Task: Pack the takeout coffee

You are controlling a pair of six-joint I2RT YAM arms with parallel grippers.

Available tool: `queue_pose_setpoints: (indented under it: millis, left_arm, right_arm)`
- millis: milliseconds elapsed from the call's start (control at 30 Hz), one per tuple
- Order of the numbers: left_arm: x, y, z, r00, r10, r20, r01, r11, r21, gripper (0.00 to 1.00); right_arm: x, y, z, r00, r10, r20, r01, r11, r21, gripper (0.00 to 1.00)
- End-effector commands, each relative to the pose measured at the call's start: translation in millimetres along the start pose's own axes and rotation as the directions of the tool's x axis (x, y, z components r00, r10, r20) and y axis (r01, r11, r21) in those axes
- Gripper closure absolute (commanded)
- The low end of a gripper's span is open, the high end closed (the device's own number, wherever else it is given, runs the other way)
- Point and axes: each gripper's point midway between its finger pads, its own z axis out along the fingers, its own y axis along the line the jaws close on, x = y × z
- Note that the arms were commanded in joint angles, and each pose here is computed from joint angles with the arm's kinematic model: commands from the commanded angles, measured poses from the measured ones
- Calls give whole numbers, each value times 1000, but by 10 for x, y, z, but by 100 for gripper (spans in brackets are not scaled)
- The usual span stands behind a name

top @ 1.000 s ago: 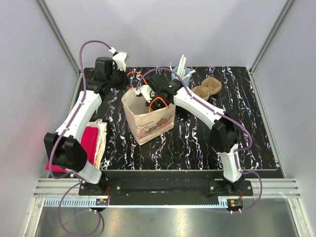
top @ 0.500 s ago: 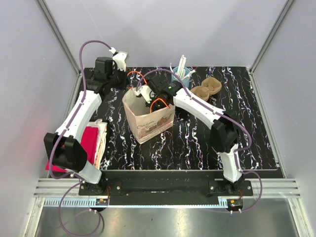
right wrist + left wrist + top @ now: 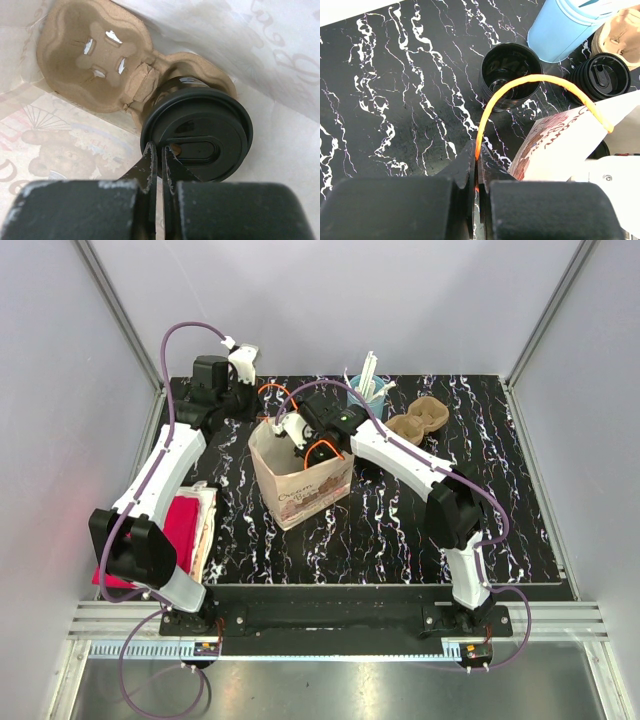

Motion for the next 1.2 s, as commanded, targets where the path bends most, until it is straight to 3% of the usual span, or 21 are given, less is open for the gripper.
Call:
queue_pose_setpoints:
  millis: [0, 1167]
  left_arm:
    - [-204, -64, -139, 997, 11, 74, -12, 1000, 22, 100]
    - [-211, -80, -155, 997, 12, 78, -14, 1000, 26, 100]
  right_arm:
    - [-87, -3, -111, 999, -26, 42, 25, 999, 21, 100]
    - [78, 46, 114, 1000, -28, -7, 28, 1000, -12, 100]
